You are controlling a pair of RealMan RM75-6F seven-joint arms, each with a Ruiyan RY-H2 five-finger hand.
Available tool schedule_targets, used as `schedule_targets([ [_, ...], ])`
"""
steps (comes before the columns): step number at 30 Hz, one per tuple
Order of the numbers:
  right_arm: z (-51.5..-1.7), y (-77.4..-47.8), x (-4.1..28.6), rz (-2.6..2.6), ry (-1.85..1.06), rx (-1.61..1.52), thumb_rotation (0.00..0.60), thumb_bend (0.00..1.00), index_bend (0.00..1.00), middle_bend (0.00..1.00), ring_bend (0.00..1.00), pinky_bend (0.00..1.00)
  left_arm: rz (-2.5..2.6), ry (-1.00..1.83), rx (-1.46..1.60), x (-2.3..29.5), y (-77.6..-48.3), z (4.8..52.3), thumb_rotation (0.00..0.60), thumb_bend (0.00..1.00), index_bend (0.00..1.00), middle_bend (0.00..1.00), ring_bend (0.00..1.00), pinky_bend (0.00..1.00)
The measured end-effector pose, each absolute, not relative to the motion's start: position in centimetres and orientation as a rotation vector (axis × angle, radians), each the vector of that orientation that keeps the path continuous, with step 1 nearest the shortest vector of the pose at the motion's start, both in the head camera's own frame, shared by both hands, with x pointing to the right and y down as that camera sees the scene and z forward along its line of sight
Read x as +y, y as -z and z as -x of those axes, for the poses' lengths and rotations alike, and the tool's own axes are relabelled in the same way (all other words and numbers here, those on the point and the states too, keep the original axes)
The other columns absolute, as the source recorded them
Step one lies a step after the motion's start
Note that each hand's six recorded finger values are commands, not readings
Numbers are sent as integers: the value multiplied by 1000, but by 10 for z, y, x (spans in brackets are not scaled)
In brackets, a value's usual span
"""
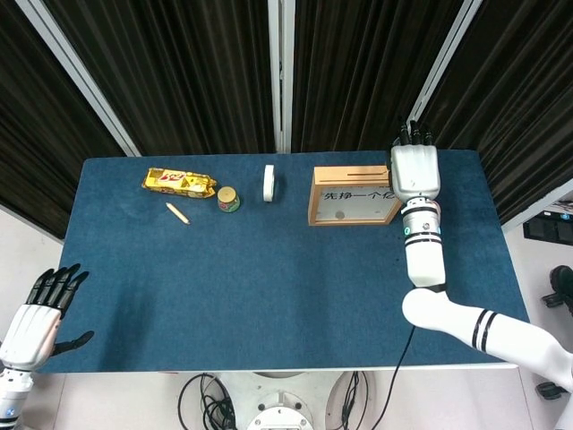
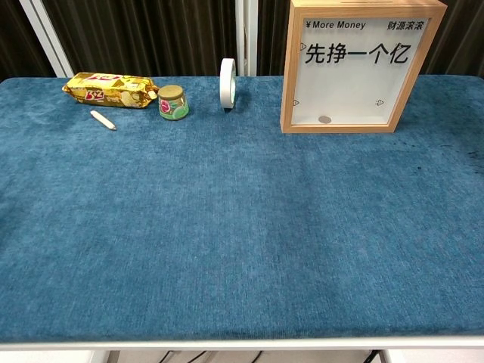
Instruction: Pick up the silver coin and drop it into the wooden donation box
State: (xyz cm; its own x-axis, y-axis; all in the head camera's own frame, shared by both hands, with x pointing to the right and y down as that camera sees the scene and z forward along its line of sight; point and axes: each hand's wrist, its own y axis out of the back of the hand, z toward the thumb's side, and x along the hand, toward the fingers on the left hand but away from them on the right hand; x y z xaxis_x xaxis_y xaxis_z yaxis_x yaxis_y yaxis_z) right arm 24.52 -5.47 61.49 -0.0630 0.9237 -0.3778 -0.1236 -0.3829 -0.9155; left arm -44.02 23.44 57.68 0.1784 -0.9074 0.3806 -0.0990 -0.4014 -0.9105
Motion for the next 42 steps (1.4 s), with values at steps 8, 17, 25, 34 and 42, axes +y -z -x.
schedule_targets([
  [8, -233, -628, -52, 1391, -1605, -920, 600, 363, 772, 29, 0, 0, 1679, 1311, 972, 236, -577, 444, 600, 112, 72, 0, 0, 0],
  [17, -224, -628, -54, 1394, -1592, -929, 600, 362, 772, 29, 0, 0, 1675, 1316, 980, 236, -577, 448, 600, 112, 72, 0, 0, 0],
  [25, -221, -632, -55, 1391, -1605, -923, 600, 363, 770, 26, 0, 0, 1674, 1321, 979, 237, -578, 449, 600, 112, 72, 0, 0, 0],
  [34, -219, -634, -56, 1393, -1616, -917, 600, 362, 749, 21, 0, 0, 1671, 1324, 982, 236, -578, 450, 600, 113, 73, 0, 0, 0],
  [42, -218, -638, -55, 1406, -1621, -907, 600, 360, 576, 10, 0, 0, 1670, 1327, 983, 235, -578, 451, 600, 113, 72, 0, 0, 0],
])
